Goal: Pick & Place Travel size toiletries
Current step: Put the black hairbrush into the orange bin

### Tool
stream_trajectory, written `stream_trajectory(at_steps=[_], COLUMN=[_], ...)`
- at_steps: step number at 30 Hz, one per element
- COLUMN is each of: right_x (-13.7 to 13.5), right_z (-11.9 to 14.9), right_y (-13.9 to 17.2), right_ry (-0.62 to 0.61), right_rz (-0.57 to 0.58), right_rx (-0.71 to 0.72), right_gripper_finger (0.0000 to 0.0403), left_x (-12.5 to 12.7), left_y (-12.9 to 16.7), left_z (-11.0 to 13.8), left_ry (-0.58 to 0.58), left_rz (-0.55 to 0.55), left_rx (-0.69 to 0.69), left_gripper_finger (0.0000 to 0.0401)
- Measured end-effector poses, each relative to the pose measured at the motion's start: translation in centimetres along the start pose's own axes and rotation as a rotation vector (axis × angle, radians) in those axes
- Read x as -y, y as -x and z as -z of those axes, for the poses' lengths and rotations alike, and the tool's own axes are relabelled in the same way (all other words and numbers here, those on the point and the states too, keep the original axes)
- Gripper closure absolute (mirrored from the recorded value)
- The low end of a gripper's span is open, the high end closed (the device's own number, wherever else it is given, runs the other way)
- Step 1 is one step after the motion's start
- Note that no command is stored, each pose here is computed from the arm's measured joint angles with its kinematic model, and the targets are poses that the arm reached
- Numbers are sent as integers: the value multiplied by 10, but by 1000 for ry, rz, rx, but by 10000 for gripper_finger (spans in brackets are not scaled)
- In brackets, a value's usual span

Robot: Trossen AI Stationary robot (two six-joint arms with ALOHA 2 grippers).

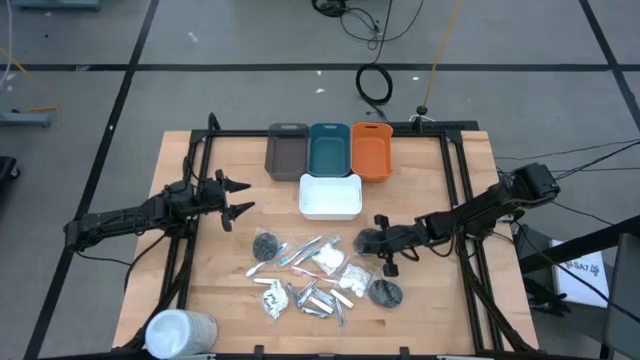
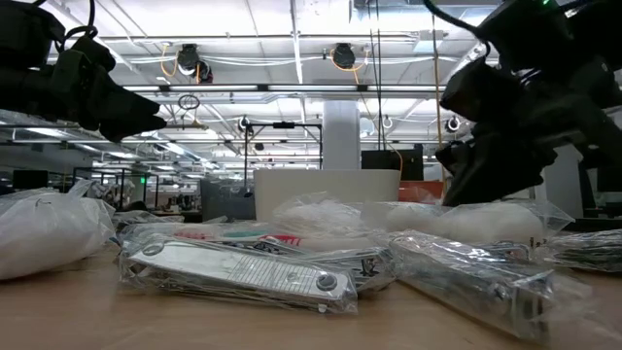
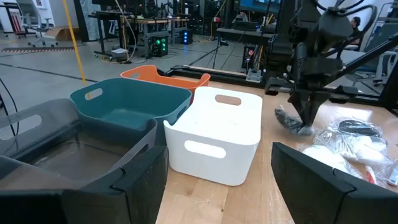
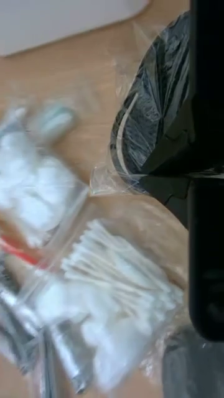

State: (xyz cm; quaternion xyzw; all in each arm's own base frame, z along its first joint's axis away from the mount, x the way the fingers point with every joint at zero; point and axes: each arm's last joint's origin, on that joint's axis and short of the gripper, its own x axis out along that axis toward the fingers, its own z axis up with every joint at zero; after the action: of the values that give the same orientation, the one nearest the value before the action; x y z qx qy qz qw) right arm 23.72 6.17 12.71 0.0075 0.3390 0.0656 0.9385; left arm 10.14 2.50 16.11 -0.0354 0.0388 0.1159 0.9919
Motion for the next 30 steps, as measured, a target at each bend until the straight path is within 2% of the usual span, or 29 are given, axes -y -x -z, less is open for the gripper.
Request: stream_trajectory(at_steps=[16,21,30], right_x=[-3,-4,3], right_z=[-40,-44,-48], right_y=[55,63,64], right_ry=[-30,-29,-4], right_rz=[-98,-126,-87], right_rx=[292,324,362], right_gripper_finger=[403,403,403], left_x=[0,0,0], left_y=[0,0,0], left_z=[0,0,0], left_ry=[0,0,0], left_rz=[0,0,0], left_rx=[0,0,0], left_gripper_finger=[127,127,127])
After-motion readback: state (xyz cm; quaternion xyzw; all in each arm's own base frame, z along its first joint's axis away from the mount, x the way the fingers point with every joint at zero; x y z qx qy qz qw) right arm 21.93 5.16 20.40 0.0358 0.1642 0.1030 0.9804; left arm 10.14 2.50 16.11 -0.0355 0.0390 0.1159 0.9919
